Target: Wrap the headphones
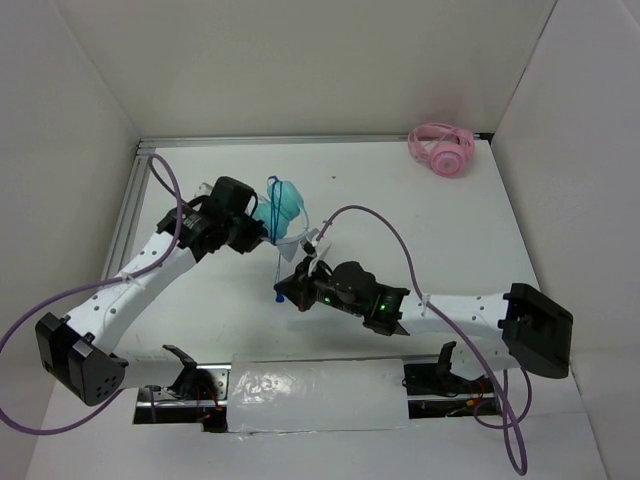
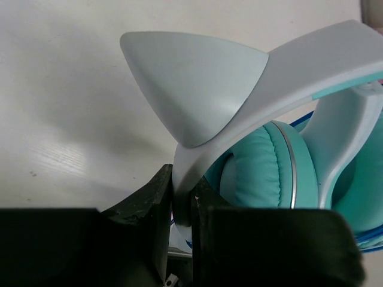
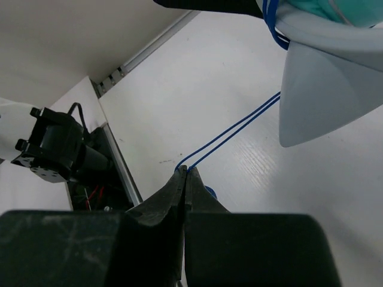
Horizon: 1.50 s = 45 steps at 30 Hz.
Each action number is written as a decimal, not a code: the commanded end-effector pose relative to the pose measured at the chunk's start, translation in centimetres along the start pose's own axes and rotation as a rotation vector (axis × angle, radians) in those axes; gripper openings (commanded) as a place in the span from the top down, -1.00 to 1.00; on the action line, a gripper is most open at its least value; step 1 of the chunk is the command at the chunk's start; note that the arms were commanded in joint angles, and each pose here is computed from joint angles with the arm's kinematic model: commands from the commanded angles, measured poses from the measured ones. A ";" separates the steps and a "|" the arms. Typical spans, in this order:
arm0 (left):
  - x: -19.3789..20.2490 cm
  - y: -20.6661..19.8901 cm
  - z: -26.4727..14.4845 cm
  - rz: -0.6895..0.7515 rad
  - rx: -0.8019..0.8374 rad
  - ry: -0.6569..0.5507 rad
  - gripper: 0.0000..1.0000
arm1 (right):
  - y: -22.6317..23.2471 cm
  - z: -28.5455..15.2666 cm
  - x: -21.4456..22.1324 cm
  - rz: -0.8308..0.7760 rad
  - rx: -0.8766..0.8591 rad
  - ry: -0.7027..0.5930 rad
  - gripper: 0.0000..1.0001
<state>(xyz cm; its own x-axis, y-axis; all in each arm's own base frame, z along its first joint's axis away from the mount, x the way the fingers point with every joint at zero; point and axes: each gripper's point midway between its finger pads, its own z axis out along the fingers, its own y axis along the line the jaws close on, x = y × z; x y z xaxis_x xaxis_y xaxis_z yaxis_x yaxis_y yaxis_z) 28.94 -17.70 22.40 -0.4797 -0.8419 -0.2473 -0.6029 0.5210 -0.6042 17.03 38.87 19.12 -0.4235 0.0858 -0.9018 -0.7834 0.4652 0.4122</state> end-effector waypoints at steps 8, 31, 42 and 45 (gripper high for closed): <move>-0.3 3.8 4.2 -0.030 -0.160 -0.127 1.00 | -0.9 -1.3 -3.2 0.031 0.307 0.140 1.00; 6.6 6.5 5.6 0.552 0.041 0.150 1.00 | -9.2 -4.4 -5.8 -0.682 0.655 0.291 1.00; 7.8 7.8 6.8 0.613 -0.030 0.230 1.00 | -11.3 -6.1 -4.8 -0.703 0.749 0.273 0.34; 8.2 8.1 6.9 0.636 -0.055 0.261 1.00 | -11.3 -6.6 -5.1 -0.678 0.763 0.251 0.05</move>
<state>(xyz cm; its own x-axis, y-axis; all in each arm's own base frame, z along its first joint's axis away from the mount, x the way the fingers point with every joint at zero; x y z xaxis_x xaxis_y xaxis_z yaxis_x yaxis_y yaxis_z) 24.83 -20.63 9.32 -0.8519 -0.3823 -0.3580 -0.2473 0.8962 -0.3683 23.81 28.83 16.58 -0.1658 -0.6361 -0.7536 -0.5548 0.6919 -0.4620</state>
